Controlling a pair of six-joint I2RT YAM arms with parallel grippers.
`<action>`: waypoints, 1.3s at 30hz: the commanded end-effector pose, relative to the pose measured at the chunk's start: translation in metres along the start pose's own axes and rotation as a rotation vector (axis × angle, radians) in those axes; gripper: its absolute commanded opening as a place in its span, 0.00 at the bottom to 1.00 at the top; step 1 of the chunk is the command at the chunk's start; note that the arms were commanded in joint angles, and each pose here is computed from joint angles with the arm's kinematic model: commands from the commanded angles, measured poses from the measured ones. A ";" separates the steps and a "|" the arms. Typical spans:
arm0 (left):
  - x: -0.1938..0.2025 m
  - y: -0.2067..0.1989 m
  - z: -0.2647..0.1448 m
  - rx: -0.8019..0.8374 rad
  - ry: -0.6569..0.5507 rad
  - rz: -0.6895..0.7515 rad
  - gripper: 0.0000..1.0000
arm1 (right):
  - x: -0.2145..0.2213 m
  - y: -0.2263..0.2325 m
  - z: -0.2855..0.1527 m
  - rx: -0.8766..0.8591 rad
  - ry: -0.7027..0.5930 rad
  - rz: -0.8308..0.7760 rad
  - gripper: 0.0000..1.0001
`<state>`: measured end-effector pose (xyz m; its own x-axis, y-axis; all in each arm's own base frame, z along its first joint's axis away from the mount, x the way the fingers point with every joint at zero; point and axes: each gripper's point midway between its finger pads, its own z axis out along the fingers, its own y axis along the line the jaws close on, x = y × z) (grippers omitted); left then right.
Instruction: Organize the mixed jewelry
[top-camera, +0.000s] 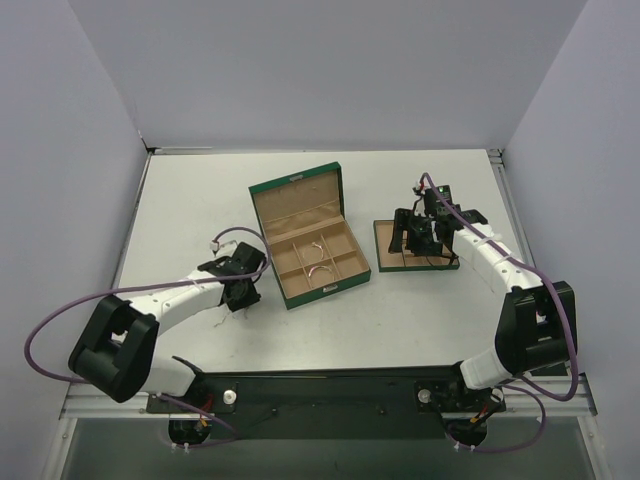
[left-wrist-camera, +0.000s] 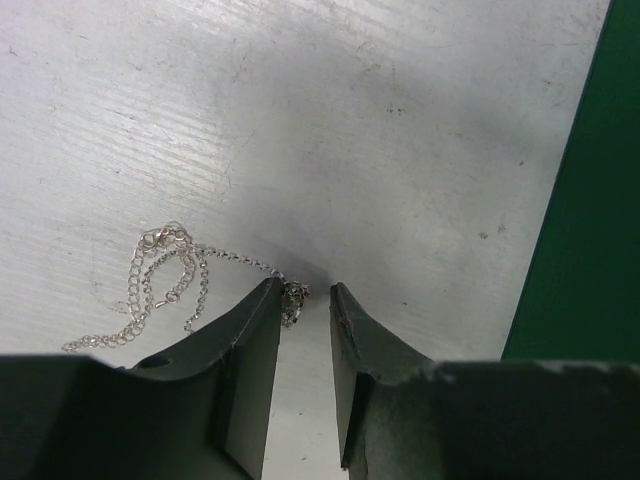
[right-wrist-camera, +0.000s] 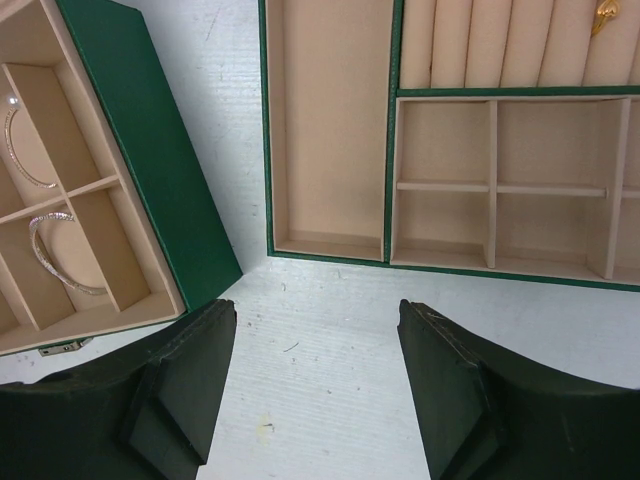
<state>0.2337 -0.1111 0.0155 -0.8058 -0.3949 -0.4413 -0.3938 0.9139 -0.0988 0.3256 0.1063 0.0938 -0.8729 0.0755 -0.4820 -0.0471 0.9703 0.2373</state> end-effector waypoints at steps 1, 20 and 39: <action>0.013 0.006 0.002 -0.053 0.056 0.057 0.36 | 0.008 -0.003 0.000 0.020 0.033 0.012 0.66; 0.026 0.013 0.012 -0.157 0.103 0.164 0.23 | 0.019 -0.013 0.001 0.061 0.049 0.008 0.66; -0.047 -0.053 -0.064 0.112 -0.100 0.238 0.00 | 0.004 0.009 -0.020 -0.057 -0.054 -0.024 0.68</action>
<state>0.2354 -0.1216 0.0231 -0.8898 -0.1817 -0.4186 -0.2310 0.9704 0.0698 0.3124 0.0999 0.0844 -0.8835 0.0631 -0.4641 -0.0424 0.9760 0.2135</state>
